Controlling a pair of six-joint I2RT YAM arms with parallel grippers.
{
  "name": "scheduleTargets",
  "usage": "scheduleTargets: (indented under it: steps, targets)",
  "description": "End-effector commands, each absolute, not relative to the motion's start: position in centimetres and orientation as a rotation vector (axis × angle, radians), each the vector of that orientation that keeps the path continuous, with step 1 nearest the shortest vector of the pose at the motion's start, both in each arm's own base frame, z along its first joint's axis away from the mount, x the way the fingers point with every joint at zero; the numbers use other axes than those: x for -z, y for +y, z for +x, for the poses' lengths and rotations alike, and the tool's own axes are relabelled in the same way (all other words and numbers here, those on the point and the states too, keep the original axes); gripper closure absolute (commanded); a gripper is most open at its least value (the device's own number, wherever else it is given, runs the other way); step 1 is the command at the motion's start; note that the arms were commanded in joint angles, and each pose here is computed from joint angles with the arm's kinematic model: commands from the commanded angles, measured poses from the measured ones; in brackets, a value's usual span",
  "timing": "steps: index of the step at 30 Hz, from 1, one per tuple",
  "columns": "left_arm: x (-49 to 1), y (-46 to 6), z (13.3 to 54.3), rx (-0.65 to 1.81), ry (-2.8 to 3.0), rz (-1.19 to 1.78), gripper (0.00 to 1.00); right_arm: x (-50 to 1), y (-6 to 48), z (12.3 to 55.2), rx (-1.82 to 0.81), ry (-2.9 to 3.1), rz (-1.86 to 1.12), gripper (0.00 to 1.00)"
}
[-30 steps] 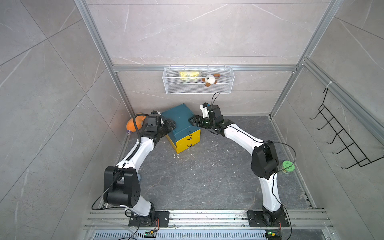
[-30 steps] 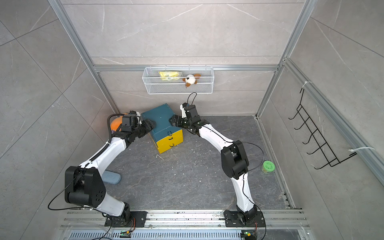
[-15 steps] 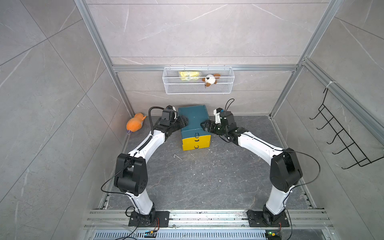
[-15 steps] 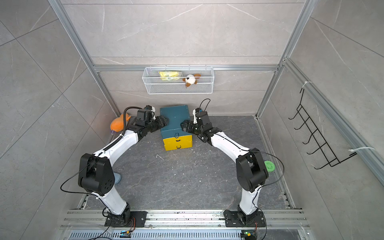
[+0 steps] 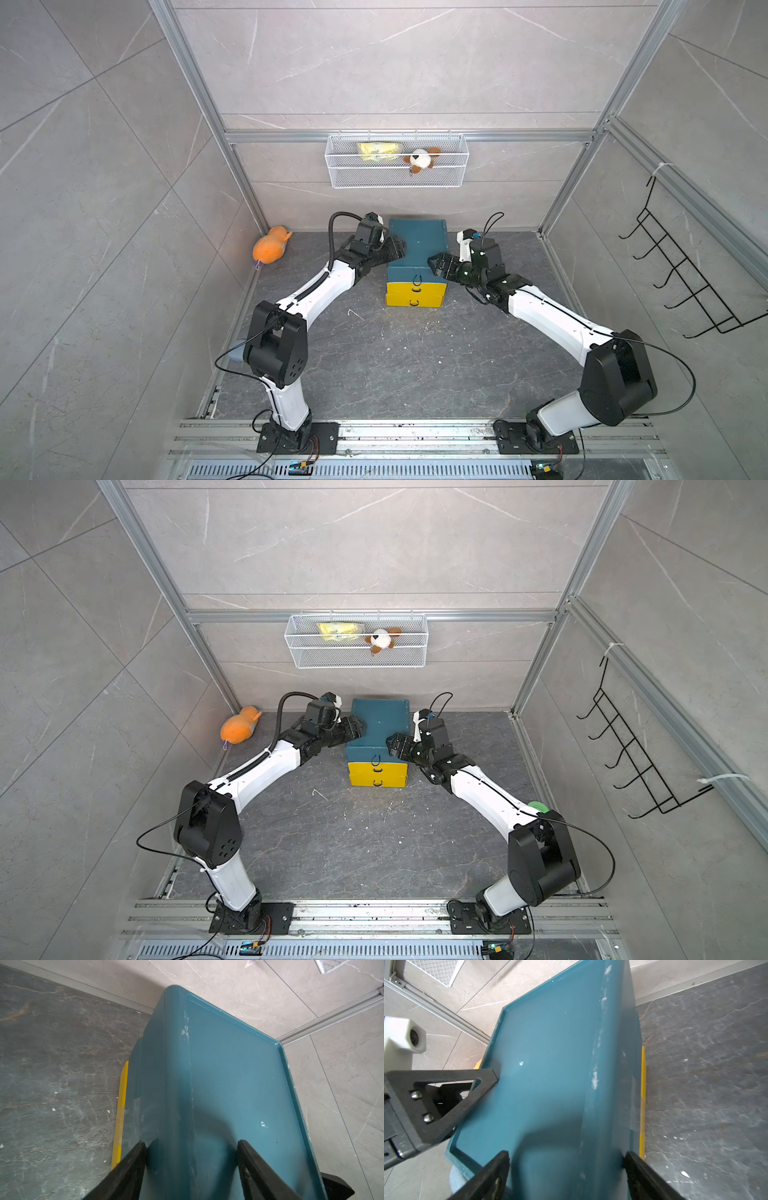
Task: Place the umbrella in the drawer by color
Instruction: Move the storage box to the center of the board, then reset both arms
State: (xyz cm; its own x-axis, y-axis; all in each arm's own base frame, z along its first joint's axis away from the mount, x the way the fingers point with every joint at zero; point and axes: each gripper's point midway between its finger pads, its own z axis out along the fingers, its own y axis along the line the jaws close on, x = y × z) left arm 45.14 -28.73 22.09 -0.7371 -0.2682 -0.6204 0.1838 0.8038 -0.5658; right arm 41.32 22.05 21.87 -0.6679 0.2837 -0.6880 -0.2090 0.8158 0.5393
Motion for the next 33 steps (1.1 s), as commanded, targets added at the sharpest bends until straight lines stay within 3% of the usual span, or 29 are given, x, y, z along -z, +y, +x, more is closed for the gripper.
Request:
scheduleTargets:
  steps: [1,16,22,23,24,28,33]
  targets:
    - [-14.7,-32.5,37.4,0.871,2.606,0.075,0.29,-22.4,24.0,39.5,-0.851,2.162,-0.074,0.11]
    - [-27.5,-20.2,36.2,0.391,2.278,-0.009,0.24,-29.1,18.7,35.7,-0.639,2.06,-0.116,0.0]
    - [-32.7,-12.9,35.2,0.095,1.966,-0.084,0.15,-30.5,16.5,34.7,-0.494,2.038,-0.14,0.0]
    - [-33.4,-12.5,34.8,0.09,1.891,-0.063,0.02,-31.0,16.7,34.3,-0.508,1.999,-0.178,0.0]
    - [-33.9,-12.0,34.3,0.087,1.834,-0.061,0.0,-31.4,16.9,33.9,-0.52,1.957,-0.213,0.0]
    - [-33.4,-9.0,33.2,-0.064,1.695,-0.07,0.0,-33.5,14.9,32.7,-0.448,1.687,-0.204,0.0]
    - [-28.8,-7.9,34.5,-0.309,1.741,-0.01,0.0,-29.7,13.1,31.9,-0.263,1.601,-0.277,0.0]
